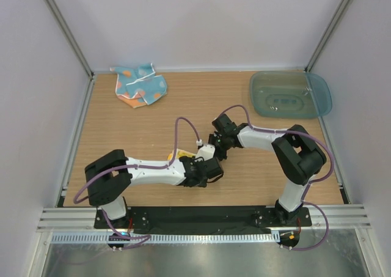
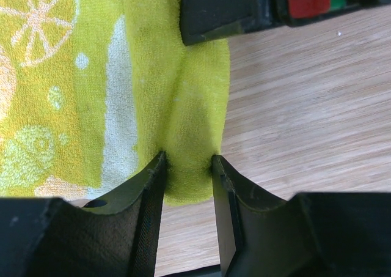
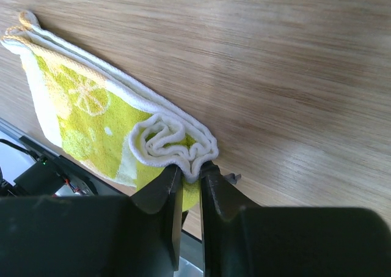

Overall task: Roll the towels
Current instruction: Roll the towel

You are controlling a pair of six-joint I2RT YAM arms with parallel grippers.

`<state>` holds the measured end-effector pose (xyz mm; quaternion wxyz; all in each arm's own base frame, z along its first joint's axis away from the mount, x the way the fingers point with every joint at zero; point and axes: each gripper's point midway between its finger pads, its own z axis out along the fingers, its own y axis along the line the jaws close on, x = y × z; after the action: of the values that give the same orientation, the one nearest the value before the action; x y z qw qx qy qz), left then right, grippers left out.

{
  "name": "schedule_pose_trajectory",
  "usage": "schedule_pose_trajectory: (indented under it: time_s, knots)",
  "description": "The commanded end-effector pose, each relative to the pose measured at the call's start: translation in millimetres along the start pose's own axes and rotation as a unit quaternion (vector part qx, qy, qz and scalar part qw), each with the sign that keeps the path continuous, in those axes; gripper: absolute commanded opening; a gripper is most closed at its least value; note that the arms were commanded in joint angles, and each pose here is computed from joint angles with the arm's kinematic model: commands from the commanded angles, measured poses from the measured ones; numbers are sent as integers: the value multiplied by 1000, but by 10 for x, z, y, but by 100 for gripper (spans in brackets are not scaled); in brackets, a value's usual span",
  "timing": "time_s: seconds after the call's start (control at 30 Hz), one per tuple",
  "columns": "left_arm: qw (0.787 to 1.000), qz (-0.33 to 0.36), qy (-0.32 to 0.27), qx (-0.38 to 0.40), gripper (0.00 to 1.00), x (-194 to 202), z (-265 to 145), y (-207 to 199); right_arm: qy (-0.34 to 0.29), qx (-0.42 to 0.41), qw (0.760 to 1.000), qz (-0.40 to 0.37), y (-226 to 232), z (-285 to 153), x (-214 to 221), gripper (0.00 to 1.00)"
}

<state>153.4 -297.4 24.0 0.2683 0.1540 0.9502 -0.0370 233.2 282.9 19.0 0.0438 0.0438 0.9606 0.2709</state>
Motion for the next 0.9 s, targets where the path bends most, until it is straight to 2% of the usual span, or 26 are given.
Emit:
schedule_pose_trajectory:
  time_s: [0.0, 0.7, 0.8, 0.87]
  knots:
    - [994, 55, 80, -46, 37, 457, -18, 200, -36, 51, 998, -1, -296, 76, -176, 15]
    - [987, 99, 108, -73, 43, 729, -88, 194, -35, 51, 998, 5, -310, 60, -228, 14]
    - [986, 102, 109, -78, 41, 737, -99, 208, -36, 50, 998, 7, -315, 55, -242, 14]
    - [984, 109, 112, -81, 36, 763, -98, 229, -35, 50, 998, 8, -324, 51, -245, 14]
